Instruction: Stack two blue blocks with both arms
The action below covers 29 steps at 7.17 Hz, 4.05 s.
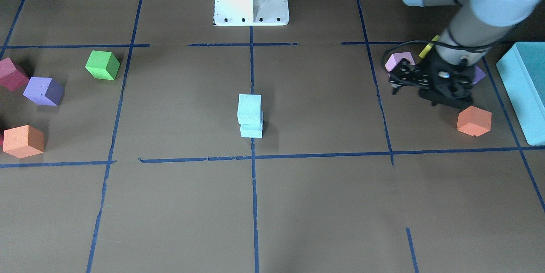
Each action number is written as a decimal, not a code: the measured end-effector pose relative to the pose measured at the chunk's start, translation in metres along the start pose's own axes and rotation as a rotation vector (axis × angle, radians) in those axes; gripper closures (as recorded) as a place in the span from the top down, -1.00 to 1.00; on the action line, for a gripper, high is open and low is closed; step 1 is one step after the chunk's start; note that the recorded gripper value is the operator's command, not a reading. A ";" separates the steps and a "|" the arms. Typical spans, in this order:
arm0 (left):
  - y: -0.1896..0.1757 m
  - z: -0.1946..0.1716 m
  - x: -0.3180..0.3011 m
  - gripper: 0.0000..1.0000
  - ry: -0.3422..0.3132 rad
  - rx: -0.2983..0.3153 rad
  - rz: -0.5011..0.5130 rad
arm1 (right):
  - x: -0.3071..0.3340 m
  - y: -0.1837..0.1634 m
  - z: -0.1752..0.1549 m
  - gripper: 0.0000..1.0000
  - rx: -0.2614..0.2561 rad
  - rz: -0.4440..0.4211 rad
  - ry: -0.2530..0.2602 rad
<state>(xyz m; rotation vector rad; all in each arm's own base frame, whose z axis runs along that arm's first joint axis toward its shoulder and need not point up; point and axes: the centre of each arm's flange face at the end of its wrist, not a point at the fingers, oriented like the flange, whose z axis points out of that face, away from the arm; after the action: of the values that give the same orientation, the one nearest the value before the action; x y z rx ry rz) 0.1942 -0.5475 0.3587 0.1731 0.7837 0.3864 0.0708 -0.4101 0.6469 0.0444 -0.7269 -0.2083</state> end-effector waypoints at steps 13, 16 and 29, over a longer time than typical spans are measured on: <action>0.263 0.015 -0.338 1.00 -0.026 -0.037 -0.216 | 0.000 0.000 0.002 1.00 -0.003 -0.004 -0.001; 0.265 0.016 -0.339 1.00 -0.024 -0.039 -0.219 | 0.000 0.000 0.002 1.00 -0.004 -0.004 -0.001; 0.267 0.019 -0.341 1.00 -0.022 -0.045 -0.228 | 0.000 0.000 0.002 1.00 -0.004 -0.002 -0.001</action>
<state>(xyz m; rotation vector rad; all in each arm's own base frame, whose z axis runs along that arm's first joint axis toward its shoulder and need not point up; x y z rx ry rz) -0.0846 -0.4402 0.6731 0.0449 0.7637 0.1861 0.0695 -0.4102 0.6479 0.0417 -0.7272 -0.2119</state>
